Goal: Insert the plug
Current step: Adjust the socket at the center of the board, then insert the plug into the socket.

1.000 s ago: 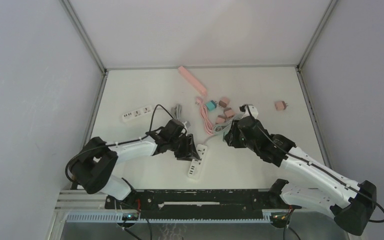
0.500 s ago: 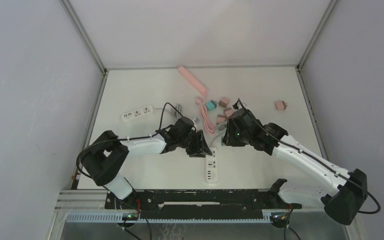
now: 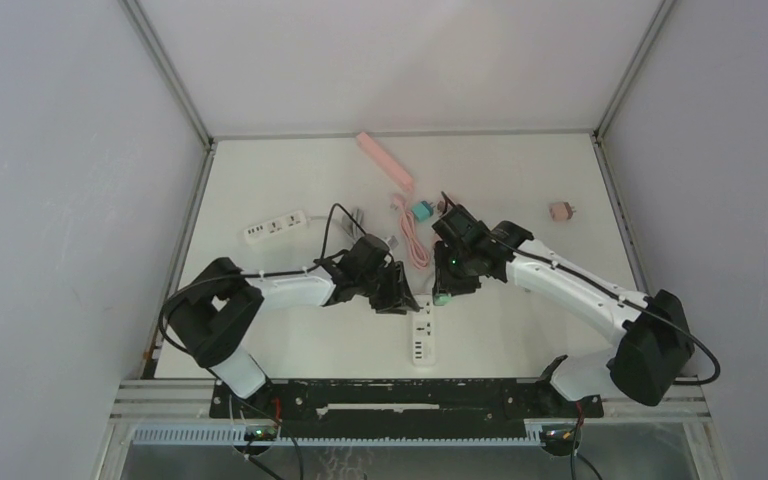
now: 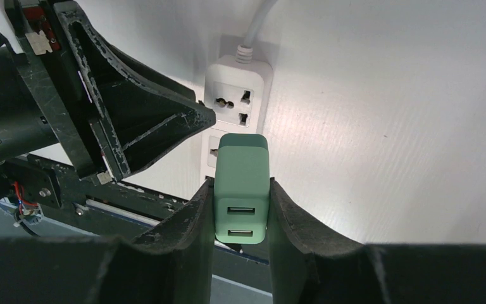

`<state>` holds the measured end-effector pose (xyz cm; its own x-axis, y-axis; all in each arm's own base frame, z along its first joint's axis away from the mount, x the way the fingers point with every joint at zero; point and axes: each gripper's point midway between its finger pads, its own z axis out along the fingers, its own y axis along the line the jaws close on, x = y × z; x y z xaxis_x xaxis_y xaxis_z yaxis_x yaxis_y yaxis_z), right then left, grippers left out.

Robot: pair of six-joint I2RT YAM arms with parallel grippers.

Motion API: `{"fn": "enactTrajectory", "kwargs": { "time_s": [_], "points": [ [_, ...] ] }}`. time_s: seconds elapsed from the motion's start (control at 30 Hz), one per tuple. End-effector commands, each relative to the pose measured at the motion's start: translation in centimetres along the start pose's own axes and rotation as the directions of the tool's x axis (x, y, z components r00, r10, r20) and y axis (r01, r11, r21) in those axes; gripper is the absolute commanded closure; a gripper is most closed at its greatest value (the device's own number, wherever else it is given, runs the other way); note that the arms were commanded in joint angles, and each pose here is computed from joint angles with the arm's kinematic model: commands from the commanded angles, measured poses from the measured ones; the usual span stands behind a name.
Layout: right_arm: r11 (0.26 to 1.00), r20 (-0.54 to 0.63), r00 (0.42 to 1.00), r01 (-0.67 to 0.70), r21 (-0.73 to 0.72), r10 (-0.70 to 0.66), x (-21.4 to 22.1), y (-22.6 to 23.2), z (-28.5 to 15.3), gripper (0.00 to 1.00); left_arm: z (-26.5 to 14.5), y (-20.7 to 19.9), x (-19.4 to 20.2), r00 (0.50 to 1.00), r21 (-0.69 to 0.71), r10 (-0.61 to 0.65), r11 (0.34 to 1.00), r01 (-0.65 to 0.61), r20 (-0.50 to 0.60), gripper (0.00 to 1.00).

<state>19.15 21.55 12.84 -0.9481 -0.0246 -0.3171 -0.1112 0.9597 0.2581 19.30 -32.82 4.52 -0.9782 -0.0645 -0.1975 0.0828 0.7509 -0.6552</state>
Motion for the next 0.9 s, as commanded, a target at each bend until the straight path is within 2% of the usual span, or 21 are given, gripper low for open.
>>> {"fn": "enactTrajectory", "kwargs": {
  "time_s": [0.0,0.43,0.87],
  "points": [
    [1.0,-0.037,0.999,-0.005,-0.016,0.004,-0.2,0.9,-0.1,1.0,0.6,-1.6,-1.3,0.999,0.049,0.032,0.998,-0.033,0.024,0.58],
    [1.0,-0.12,0.992,-0.024,0.009,0.025,0.3,1.4,3.1,1.0,1.6,-1.0,-0.5,1.0,0.081,-0.002,0.997,0.002,0.005,0.67],
    [0.993,-0.106,0.989,-0.098,0.059,0.104,-0.4,1.1,4.6,1.0,1.5,-1.1,-0.4,1.0,0.095,-0.014,0.995,0.013,0.007,0.69]
  ]
}}
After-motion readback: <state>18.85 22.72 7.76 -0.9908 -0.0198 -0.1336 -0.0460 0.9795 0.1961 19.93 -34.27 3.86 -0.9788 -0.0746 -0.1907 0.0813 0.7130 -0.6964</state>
